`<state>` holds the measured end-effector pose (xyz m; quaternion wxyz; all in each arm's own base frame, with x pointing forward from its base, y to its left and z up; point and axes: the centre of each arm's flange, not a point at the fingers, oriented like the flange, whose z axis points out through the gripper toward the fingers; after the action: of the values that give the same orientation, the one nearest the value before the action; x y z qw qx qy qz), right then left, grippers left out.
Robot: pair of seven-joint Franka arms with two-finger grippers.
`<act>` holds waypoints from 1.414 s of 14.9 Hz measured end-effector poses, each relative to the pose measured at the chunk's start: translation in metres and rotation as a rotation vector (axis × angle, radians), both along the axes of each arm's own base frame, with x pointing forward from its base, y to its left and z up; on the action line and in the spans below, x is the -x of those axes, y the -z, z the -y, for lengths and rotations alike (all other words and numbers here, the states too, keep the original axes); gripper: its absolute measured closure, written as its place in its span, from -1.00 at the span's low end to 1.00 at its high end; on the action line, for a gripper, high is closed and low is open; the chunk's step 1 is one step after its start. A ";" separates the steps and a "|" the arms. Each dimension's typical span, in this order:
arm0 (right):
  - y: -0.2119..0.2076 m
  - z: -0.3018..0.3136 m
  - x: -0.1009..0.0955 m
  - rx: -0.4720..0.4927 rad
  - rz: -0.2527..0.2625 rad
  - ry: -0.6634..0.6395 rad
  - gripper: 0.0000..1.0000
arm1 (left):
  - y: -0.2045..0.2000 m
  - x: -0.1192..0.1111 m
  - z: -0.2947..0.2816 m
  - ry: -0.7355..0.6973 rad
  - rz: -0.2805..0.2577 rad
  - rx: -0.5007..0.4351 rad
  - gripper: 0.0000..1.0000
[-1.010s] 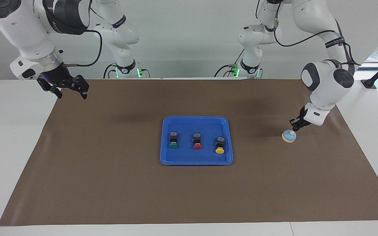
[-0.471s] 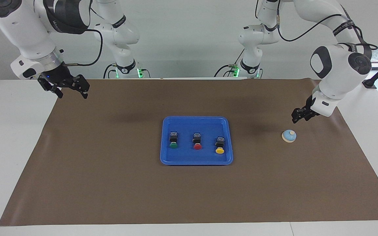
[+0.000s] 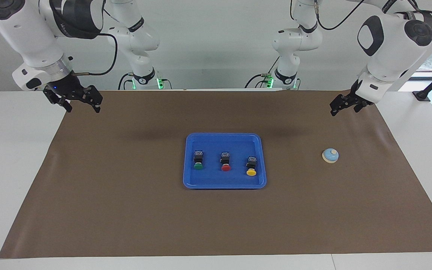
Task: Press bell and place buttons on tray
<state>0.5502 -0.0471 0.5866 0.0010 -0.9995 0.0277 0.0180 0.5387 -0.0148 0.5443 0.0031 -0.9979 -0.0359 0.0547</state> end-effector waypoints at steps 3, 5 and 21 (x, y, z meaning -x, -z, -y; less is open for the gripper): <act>0.000 0.000 0.000 0.000 0.000 0.000 -1.00 | 0.000 0.000 0.004 0.007 -0.001 0.000 -1.00; 0.000 0.000 0.000 0.000 0.000 0.000 -1.00 | -0.001 0.000 0.003 0.006 -0.001 0.000 -1.00; 0.000 0.000 0.000 0.000 0.000 0.000 -1.00 | -0.013 -0.003 0.002 0.005 0.000 0.000 -1.00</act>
<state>0.5502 -0.0471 0.5866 0.0010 -0.9995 0.0277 0.0180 0.5420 -0.0170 0.5571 0.0031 -0.9979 -0.0336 0.0547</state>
